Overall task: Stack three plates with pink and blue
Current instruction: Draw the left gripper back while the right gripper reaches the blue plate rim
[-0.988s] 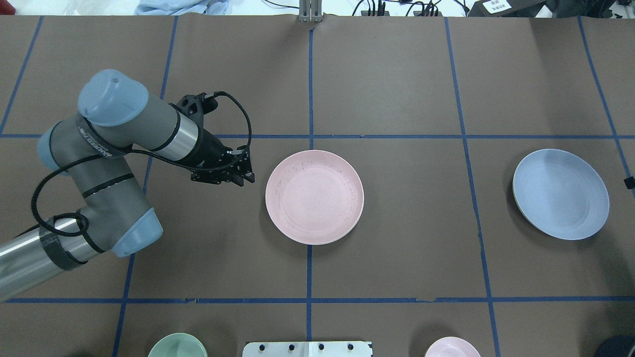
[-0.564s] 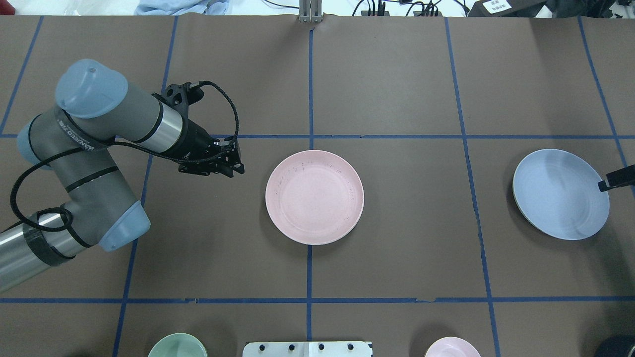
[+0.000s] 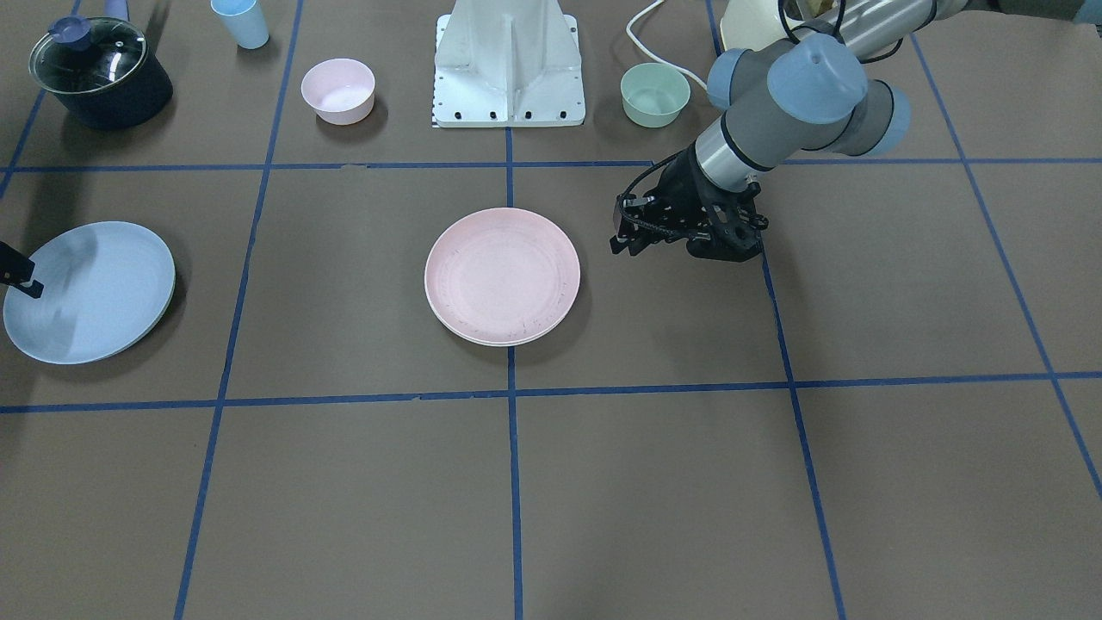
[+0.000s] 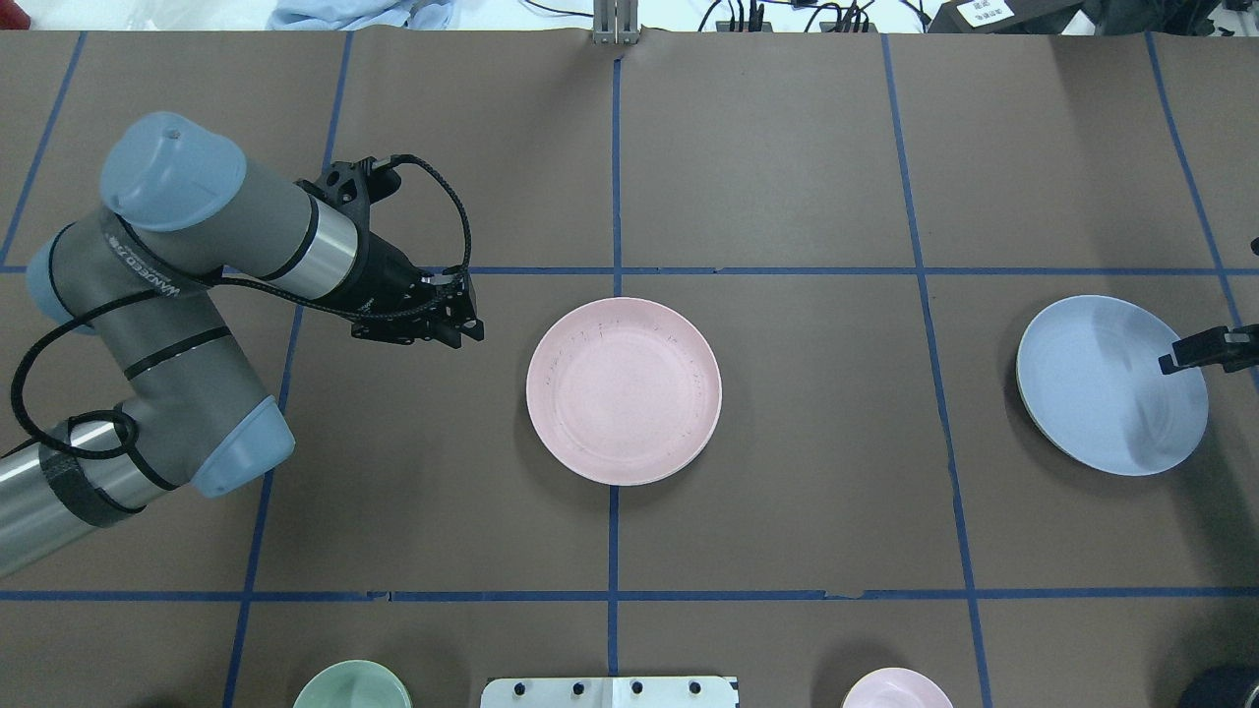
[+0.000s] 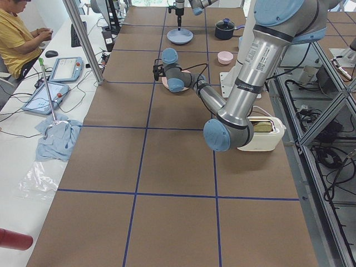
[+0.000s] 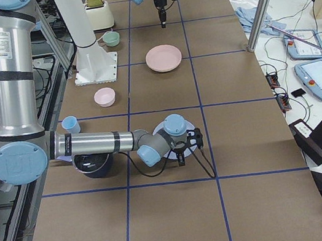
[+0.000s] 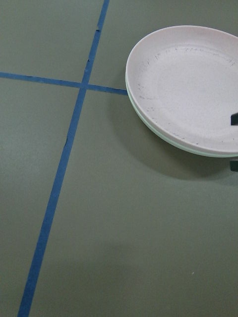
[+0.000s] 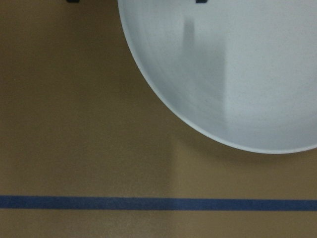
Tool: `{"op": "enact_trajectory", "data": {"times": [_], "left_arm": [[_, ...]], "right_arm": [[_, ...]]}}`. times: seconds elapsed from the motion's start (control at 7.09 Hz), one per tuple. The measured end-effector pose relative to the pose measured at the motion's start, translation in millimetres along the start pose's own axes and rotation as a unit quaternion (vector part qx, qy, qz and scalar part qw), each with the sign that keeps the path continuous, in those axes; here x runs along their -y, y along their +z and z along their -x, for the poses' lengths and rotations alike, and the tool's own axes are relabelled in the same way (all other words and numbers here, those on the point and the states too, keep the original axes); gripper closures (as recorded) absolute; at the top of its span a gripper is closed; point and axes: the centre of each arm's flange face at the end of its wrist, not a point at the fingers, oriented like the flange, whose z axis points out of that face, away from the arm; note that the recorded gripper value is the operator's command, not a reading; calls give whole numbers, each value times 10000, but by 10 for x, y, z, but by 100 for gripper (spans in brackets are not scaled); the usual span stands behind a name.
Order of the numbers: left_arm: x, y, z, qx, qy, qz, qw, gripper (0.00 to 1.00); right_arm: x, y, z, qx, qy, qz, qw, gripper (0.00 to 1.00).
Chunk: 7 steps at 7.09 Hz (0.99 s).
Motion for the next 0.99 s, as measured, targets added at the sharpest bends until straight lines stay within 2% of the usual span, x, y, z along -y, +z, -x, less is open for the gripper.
{"op": "enact_trajectory", "data": {"times": [0.14, 0.42, 0.99], "left_arm": [[1, -3, 2, 0, -1, -2, 10000, 65], [4, -10, 6, 0, -3, -8, 10000, 65], [16, -51, 10, -16, -3, -30, 10000, 65]], "right_arm": [[-8, 23, -24, -10, 10, 21, 10000, 68], [-16, 42, -40, -20, 48, 45, 10000, 100], [-27, 48, -30, 44, 87, 100, 9999, 100]]}}
